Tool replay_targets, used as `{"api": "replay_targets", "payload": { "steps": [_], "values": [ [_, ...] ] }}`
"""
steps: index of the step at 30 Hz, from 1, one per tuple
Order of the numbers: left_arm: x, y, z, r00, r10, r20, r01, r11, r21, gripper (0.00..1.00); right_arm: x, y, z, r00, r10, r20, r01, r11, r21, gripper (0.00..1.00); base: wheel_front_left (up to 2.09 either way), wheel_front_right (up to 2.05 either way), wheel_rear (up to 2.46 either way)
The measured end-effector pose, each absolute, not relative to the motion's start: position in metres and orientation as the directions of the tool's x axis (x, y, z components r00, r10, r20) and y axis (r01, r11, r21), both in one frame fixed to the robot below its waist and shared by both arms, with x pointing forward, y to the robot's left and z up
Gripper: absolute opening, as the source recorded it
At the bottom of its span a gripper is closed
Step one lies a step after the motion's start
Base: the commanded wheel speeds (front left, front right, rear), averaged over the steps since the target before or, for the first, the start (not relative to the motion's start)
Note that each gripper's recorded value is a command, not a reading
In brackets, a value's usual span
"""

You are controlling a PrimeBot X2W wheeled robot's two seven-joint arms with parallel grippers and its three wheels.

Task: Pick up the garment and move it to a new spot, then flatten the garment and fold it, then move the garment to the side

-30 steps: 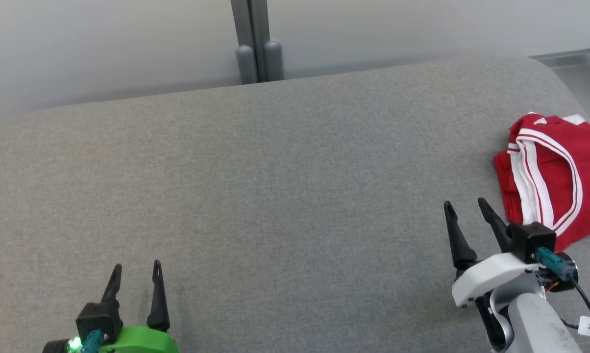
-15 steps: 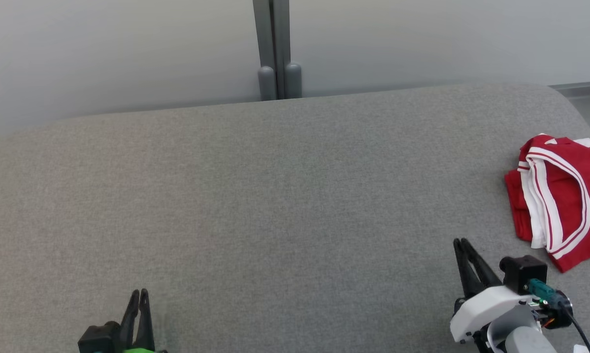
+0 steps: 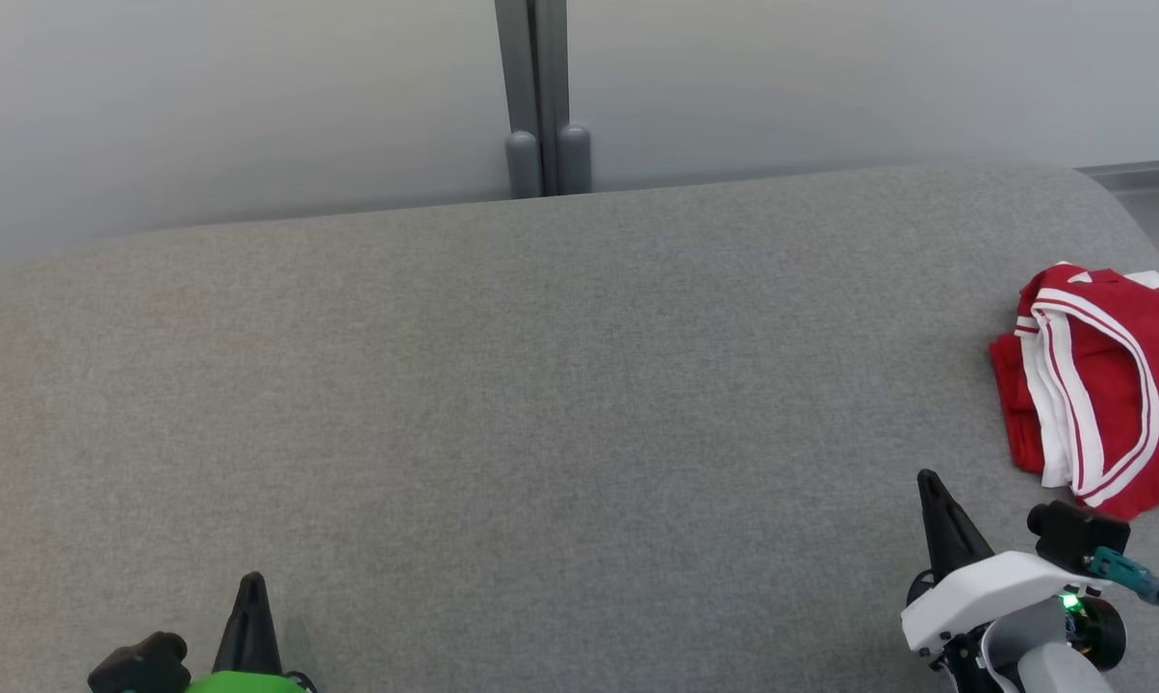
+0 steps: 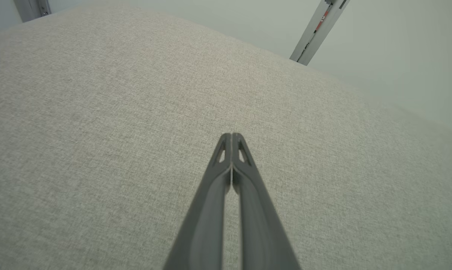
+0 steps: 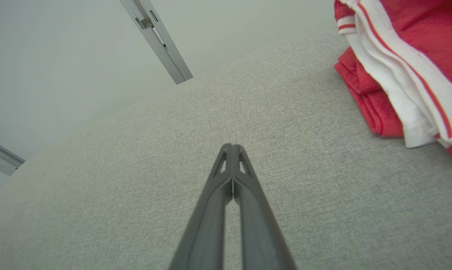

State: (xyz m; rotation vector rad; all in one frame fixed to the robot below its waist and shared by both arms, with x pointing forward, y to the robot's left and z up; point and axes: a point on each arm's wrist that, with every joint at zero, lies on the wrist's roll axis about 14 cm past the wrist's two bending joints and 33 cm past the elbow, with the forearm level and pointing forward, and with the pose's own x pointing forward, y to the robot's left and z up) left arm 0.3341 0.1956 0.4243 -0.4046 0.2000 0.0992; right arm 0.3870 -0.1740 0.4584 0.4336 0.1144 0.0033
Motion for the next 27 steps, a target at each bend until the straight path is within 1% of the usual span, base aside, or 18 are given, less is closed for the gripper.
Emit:
{"api": "replay_targets", "payload": {
  "steps": [15, 27],
  "values": [
    [0.345, 0.200, 0.435, 0.977, 0.070, -0.203, -0.178, 0.793, -0.582, 0.00, 0.388, -0.182, 0.465, 0.994, -0.006, -0.112, 0.073, 0.787, 0.613, 0.00, 0.00, 0.00, 0.00],
    [0.354, 0.201, 0.444, 0.979, 0.069, -0.190, -0.186, 0.683, -0.706, 0.00, 0.390, -0.186, 0.470, 0.994, -0.015, -0.108, 0.090, 0.676, 0.731, 0.00, 0.00, 0.00, 0.00]
  ]
}}
